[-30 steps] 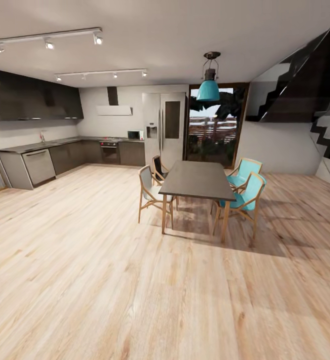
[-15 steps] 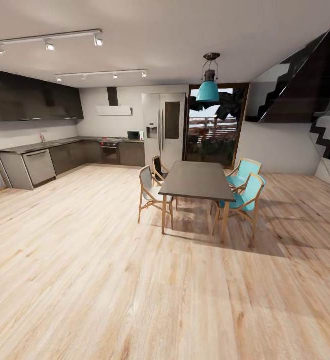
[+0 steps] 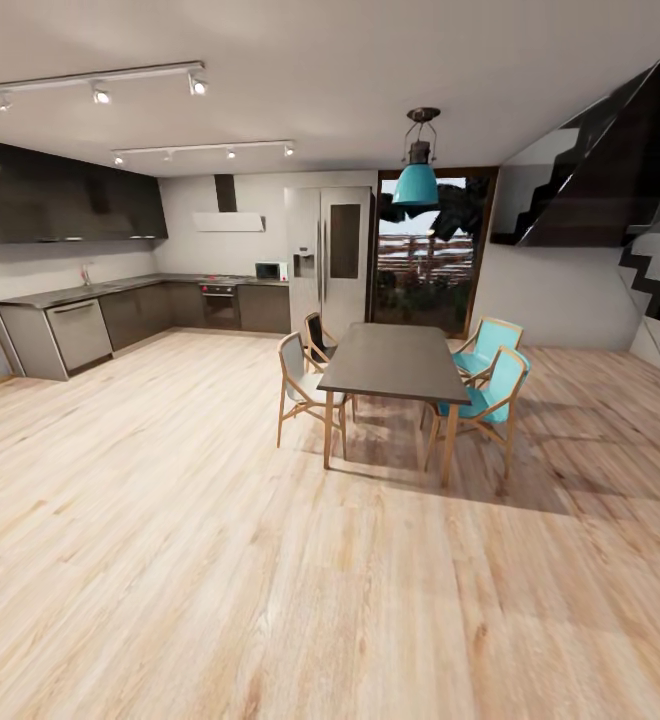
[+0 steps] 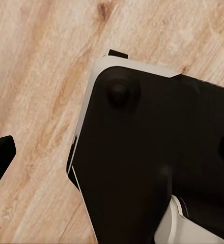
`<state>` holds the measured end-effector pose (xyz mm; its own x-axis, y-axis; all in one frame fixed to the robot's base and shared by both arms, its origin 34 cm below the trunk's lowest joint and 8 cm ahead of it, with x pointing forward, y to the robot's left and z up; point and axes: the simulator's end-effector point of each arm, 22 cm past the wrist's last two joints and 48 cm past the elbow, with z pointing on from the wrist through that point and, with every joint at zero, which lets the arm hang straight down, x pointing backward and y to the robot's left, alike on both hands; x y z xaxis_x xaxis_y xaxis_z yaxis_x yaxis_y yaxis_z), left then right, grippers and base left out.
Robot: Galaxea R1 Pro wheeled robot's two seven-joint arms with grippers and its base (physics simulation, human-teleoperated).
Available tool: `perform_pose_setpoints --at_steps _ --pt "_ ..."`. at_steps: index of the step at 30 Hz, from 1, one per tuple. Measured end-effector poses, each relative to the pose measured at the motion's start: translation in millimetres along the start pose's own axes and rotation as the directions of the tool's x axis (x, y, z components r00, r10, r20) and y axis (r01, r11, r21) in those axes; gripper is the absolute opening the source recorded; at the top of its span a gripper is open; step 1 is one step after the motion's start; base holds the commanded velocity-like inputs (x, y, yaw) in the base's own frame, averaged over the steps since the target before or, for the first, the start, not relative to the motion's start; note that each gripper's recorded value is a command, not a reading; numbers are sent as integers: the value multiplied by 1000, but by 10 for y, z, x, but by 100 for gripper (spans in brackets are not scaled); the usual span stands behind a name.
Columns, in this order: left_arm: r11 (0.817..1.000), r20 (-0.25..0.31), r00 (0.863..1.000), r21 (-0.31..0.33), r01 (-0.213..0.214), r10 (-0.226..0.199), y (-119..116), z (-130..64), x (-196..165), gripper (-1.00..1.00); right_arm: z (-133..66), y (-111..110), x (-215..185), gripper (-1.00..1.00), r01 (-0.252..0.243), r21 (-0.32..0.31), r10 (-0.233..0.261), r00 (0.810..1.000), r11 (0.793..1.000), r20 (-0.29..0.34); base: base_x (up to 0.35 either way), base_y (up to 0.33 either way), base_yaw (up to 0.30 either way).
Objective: Place each of the two pumpkins and all three candles from the living room inside a cabinet in the living room (use any cabinet), then make sure every cabinet is closed, and position the cauldron so it is next to a table in the living room.
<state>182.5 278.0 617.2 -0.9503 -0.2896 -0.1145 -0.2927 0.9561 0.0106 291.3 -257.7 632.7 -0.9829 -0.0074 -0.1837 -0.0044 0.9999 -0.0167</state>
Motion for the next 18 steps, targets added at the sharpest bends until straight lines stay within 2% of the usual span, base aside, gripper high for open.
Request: perform_pose_setpoints --at_steps 18 --pt "1000 -2 1000 0 1 -1 4 -14 14 100 -14 -2 7 100 0 0 0 1000 1000 0 0 0 0"
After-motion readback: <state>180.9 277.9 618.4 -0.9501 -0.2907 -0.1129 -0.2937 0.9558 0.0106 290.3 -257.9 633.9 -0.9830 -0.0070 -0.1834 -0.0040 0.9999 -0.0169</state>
